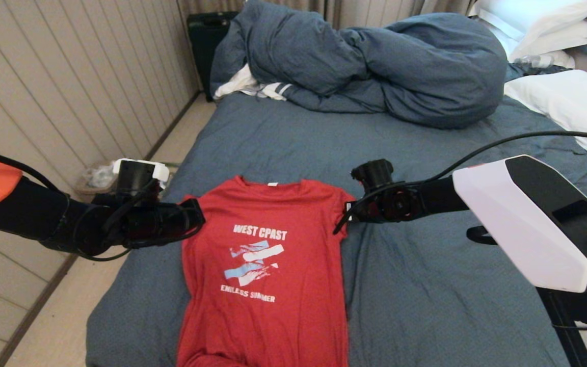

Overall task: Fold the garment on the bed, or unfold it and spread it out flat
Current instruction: Unford the red T-shirt

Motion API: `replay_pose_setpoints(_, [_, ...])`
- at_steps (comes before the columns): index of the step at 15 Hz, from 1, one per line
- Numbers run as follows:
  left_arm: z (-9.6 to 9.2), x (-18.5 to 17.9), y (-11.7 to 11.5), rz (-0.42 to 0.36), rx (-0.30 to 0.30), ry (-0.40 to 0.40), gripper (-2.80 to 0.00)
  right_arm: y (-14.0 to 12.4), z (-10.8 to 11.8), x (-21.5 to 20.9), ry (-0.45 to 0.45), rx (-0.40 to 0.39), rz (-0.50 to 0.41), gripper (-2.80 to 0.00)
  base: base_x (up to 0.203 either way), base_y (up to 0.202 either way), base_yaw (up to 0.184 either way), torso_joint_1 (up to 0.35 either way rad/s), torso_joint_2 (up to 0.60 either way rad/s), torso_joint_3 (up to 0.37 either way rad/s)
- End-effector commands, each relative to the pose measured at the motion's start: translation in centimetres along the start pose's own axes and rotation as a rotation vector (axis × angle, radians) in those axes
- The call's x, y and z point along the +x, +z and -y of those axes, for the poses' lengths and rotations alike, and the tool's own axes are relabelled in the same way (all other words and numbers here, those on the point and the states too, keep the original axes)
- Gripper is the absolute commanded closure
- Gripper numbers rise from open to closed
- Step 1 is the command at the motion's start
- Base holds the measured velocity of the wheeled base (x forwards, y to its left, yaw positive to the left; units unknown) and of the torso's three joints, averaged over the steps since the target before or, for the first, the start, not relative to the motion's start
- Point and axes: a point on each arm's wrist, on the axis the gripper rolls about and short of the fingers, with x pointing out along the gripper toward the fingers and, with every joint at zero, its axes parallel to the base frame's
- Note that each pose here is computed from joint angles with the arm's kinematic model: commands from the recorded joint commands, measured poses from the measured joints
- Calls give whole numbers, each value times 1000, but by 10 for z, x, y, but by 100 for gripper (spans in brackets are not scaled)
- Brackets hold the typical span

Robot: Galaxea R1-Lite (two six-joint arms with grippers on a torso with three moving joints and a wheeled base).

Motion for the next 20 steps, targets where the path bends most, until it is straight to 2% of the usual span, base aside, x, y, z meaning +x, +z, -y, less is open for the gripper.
replay_pose_setpoints(1, [-1,2,-1,-4,-4,1,0,-3,1,2,-4,2,-11,-280,0,0,0,0,0,0])
replay_pose_setpoints(3, [-1,4,-1,-7,-5,3,0,-6,1,3,-5,8,-17,-280,0,0,0,0,0,0])
replay_pose_setpoints(4, [-2,4,-2,-8,-5,4,0,-6,0,4,-5,12,-20,0,0,0,0,0,0,0])
replay_pose_setpoints(10, [-3,7,-3,-15,-4,9,0,3,-2,-4,3,19,13,0,0,0,0,0,0,0])
replay_pose_setpoints(16, [-3,7,-3,-13,-6,8,0,24,8,-28,-25,43,76,0,0,0,0,0,0,0])
replay_pose_setpoints(20, [-3,6,-3,-14,-6,9,0,39,47,-35,-94,92,107,0,0,0,0,0,0,0])
